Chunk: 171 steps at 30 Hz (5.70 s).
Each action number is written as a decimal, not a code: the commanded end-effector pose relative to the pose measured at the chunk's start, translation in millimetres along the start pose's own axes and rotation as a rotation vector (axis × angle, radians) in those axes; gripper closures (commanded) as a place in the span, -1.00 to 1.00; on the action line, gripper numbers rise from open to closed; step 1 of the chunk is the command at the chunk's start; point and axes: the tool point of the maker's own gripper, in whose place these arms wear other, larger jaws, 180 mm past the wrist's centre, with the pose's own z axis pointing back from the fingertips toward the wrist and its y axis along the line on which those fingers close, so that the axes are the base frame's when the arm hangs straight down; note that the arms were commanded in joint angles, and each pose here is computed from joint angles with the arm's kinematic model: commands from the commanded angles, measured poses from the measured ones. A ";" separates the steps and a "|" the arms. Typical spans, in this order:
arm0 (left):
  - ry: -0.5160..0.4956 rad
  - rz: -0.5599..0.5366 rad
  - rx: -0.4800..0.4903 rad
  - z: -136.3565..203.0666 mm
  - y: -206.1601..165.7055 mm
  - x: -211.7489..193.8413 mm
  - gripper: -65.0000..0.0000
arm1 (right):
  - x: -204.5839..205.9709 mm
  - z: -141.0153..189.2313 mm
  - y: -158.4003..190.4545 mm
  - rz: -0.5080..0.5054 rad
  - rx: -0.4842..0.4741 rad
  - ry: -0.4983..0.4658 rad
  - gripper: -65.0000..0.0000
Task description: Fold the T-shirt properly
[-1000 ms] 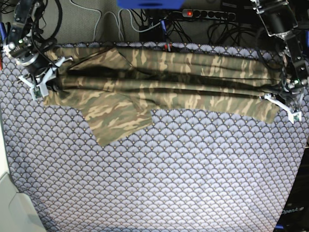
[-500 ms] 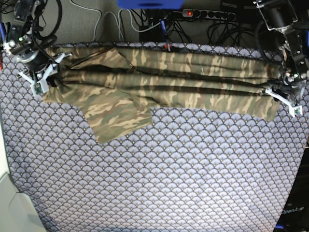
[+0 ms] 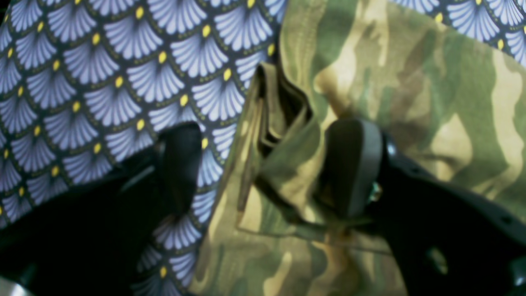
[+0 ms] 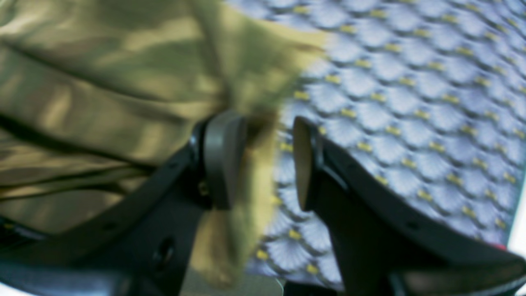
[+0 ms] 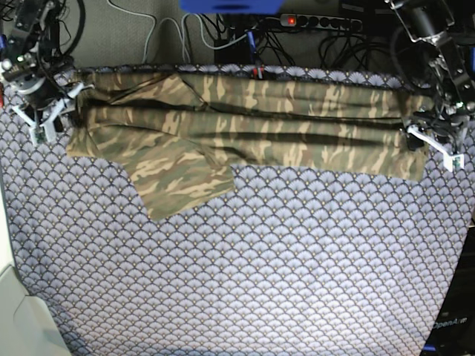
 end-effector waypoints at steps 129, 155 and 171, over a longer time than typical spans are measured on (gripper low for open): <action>0.004 0.069 0.012 15.0 16.7 18.7 0.95 | 87.0 -12.9 -37.2 0.017 -0.085 -0.094 0.26; 0.013 -0.058 -0.096 12.3 -10.8 17.3 -0.67 | 112.4 -30.7 5.7 0.115 0.027 -0.114 -0.08; 0.062 -0.006 -0.117 -3.7 -11.3 -9.6 -0.66 | 170.7 -113.3 60.0 0.063 0.253 -0.023 -0.08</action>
